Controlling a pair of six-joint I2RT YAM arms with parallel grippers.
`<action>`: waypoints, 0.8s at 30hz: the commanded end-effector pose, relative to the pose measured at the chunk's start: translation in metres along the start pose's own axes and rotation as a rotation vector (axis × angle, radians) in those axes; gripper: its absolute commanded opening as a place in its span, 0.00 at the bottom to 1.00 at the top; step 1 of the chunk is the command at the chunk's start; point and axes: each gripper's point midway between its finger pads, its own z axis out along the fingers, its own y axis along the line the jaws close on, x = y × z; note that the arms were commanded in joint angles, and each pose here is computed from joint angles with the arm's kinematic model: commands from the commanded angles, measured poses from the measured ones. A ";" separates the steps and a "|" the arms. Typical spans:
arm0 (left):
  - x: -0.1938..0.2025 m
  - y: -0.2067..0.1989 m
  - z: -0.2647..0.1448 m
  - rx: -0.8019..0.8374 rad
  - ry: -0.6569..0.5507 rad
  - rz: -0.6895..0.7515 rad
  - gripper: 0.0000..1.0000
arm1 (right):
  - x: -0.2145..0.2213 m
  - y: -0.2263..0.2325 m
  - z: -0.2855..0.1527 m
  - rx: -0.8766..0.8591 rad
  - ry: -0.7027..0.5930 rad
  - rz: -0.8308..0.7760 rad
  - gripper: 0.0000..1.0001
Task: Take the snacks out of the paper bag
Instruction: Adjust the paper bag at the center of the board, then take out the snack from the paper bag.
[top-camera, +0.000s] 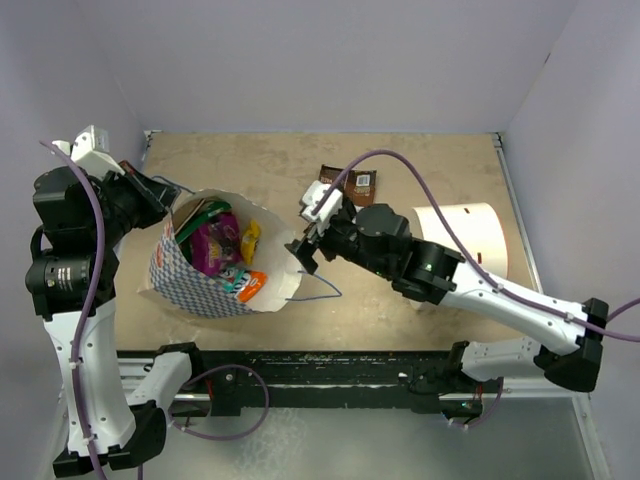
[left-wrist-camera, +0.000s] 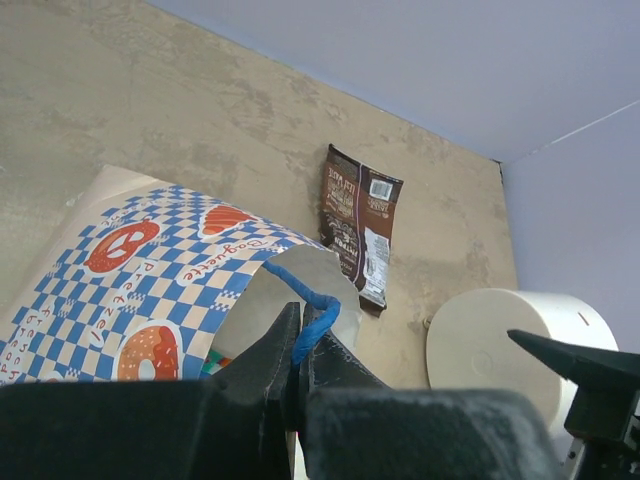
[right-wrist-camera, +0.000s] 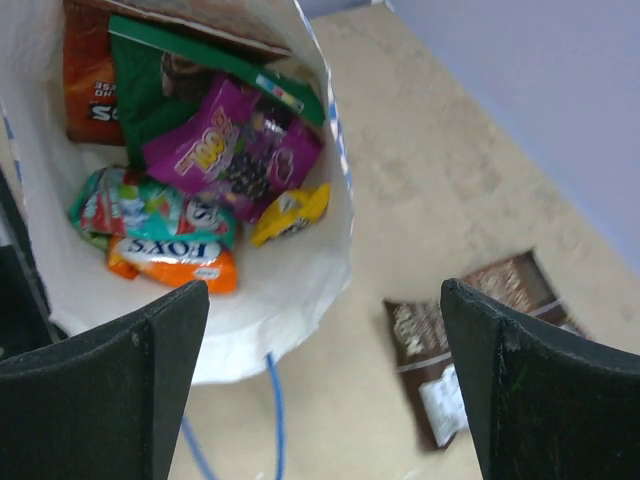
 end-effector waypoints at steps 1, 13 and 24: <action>-0.014 -0.021 -0.014 0.090 -0.057 0.080 0.00 | -0.045 0.012 0.030 -0.089 -0.190 -0.359 1.00; -0.006 -0.031 -0.026 0.138 -0.031 0.102 0.00 | -0.048 0.101 0.106 -0.459 -0.488 -0.827 0.64; -0.001 -0.036 -0.042 0.148 -0.014 0.125 0.00 | -0.029 0.092 0.187 -0.382 -0.425 -0.825 0.55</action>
